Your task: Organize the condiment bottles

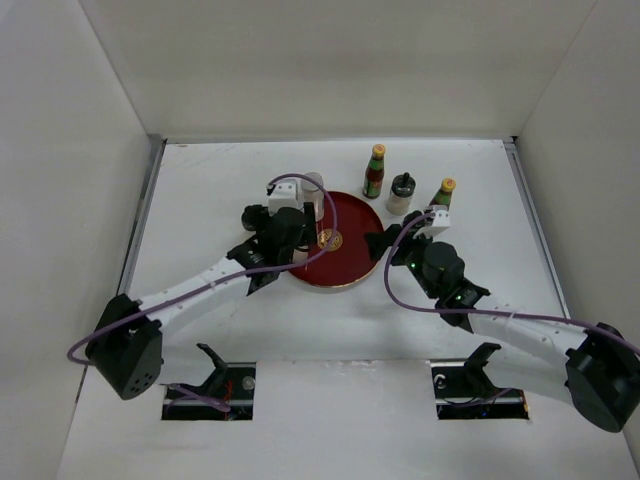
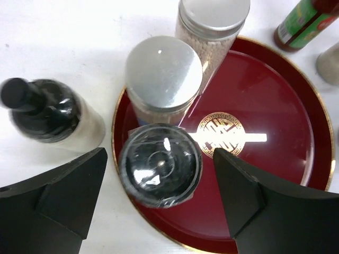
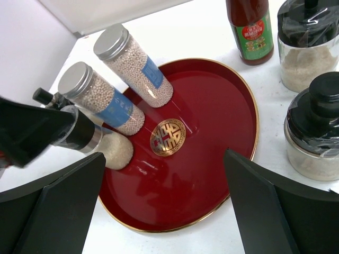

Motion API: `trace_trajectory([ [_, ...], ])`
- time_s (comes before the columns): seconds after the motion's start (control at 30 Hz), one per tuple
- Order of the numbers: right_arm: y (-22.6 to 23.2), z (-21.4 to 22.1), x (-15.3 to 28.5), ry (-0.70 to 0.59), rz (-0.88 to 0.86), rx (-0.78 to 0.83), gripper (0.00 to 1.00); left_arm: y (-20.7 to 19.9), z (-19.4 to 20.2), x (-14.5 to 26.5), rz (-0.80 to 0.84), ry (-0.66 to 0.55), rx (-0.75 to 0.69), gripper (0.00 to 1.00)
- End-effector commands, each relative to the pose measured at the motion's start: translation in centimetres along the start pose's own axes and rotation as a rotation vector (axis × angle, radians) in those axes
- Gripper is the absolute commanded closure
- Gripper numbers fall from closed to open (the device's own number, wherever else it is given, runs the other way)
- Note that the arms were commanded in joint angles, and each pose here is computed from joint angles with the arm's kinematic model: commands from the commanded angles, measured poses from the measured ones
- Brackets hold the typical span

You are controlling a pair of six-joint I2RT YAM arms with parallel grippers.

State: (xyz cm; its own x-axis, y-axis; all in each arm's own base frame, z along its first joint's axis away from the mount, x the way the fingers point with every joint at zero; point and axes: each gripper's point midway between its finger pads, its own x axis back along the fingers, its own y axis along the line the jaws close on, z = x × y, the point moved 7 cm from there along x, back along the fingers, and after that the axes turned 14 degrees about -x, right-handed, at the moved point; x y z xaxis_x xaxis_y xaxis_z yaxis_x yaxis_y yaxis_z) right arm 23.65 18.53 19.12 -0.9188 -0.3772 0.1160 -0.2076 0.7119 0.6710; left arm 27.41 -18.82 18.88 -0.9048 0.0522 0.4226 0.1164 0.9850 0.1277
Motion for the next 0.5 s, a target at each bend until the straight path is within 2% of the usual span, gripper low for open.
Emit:
trace_trajectory([
  [0.0, 0.9, -1.4, 0.0, -0.053, -0.033, -0.026, 0.00, 2.3, -3.2, 2.6, -0.042, -0.135, 0.076, 0.19],
  [0.1, 1.0, -1.4, -0.1, -0.057, -0.035, -0.019, 0.00, 4.5, -3.0, 3.2, -0.106, -0.143, 0.103, 0.19],
  [0.27, 1.0, -1.2, -0.3, -0.047, -0.030, -0.016, 0.00, 7.7, -1.2, 1.8, -0.208, -0.038, 0.130, 0.19],
  [0.47, 0.9, -1.0, -0.4, -0.039, -0.026, -0.013, 0.00, 8.6, -0.4, -1.5, -0.201, 0.029, 0.150, 0.19],
])
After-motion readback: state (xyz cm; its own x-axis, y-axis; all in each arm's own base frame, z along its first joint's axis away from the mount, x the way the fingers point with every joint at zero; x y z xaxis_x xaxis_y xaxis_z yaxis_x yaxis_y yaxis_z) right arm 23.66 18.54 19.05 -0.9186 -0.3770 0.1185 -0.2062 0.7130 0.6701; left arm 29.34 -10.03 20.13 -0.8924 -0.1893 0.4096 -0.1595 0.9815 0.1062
